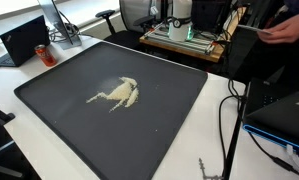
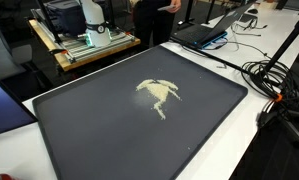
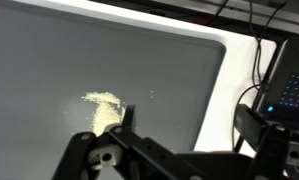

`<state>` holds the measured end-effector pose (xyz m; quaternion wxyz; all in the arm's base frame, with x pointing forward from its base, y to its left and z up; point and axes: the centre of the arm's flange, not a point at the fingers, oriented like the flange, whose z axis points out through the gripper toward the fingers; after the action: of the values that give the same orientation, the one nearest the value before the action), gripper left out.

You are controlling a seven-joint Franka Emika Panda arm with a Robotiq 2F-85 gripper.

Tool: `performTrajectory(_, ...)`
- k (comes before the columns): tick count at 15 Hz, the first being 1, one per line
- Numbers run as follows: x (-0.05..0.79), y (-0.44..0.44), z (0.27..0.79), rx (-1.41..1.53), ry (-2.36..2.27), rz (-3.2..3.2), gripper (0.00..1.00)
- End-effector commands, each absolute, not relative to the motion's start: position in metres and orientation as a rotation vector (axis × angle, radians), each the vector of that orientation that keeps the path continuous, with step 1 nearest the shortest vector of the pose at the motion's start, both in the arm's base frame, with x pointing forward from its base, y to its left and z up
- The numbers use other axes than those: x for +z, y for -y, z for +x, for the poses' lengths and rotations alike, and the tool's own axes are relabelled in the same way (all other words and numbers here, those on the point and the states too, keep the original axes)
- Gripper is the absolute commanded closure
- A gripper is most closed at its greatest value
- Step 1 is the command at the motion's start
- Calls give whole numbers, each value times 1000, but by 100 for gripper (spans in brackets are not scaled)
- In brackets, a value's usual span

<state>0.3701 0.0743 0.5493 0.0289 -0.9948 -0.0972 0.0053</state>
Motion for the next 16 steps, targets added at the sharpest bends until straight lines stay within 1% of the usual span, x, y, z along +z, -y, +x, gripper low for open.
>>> performTrajectory(1, 563, -99, 353, 3, 524, -2918, 0)
performTrajectory(8, 570, -120, 336, -4, 800, -2704, 1)
performTrajectory(10, 570, -117, 336, -7, 830, -2672, 9)
performTrajectory(11, 570, -115, 336, -6, 845, -2654, 21)
performTrajectory(12, 570, -112, 336, -1, 854, -2647, 27)
performTrajectory(13, 570, -110, 336, -1, 863, -2641, 30)
performTrajectory(14, 570, -109, 336, 3, 873, -2631, 41)
performTrajectory(16, 570, -107, 337, 7, 880, -2625, 56)
